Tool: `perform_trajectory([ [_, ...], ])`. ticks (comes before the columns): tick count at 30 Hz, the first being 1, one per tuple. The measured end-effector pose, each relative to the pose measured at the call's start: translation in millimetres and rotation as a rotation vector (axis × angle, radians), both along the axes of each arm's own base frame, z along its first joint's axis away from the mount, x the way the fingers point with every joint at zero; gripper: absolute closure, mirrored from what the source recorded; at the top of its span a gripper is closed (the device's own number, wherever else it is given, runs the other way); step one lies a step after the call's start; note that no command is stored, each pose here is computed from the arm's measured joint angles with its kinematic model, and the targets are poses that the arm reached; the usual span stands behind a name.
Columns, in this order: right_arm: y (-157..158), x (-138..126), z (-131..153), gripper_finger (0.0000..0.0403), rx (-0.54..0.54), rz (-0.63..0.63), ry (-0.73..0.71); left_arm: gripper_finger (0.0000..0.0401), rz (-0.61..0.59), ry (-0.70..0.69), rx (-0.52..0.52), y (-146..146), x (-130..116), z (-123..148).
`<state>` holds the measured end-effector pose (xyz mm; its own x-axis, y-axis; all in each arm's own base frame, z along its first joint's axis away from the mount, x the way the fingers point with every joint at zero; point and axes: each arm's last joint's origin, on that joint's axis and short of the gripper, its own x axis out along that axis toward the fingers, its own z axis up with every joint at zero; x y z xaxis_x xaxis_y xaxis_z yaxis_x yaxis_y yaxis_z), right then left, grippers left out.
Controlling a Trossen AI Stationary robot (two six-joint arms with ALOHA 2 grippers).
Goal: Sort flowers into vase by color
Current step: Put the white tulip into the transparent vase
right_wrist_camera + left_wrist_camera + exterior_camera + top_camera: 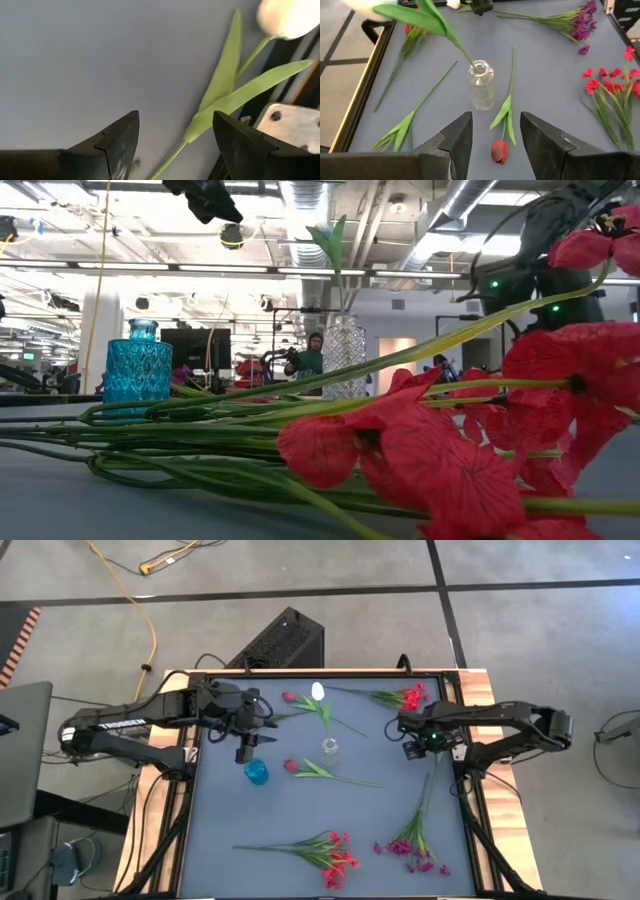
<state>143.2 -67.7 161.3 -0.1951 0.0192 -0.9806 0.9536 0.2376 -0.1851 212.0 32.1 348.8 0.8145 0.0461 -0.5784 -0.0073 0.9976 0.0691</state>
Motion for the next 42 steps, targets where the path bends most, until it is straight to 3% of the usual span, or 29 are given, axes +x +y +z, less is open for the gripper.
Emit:
perform_trajectory([
  [14, -45.3, -32.4, -1.1, 0.0123, 0.027, -0.089, 0.006, 0.0246, 0.013, 0.005, 0.006, -0.9, 1.0, -0.6],
  [24, -49.9, -36.0, -23.0, 0.0134, 0.114, -0.102, -0.004, 0.0246, 0.016, 0.004, 0.005, -0.9, 0.9, -0.5],
  [28, -53.5, -32.0, -29.6, 0.0188, 0.131, -0.096, -0.014, 0.0246, 0.015, 0.004, 0.005, -0.9, 0.9, -0.5],
  [36, -61.7, -23.1, -21.2, 0.0375, 0.108, -0.020, -0.093, 0.0246, 0.019, 0.004, 0.000, -0.9, 0.9, -0.5],
  [42, -73.1, -11.2, 13.4, 0.0364, 0.008, 0.072, -0.240, 0.0246, 0.032, 0.002, -0.025, -1.1, 0.9, -0.5],
])
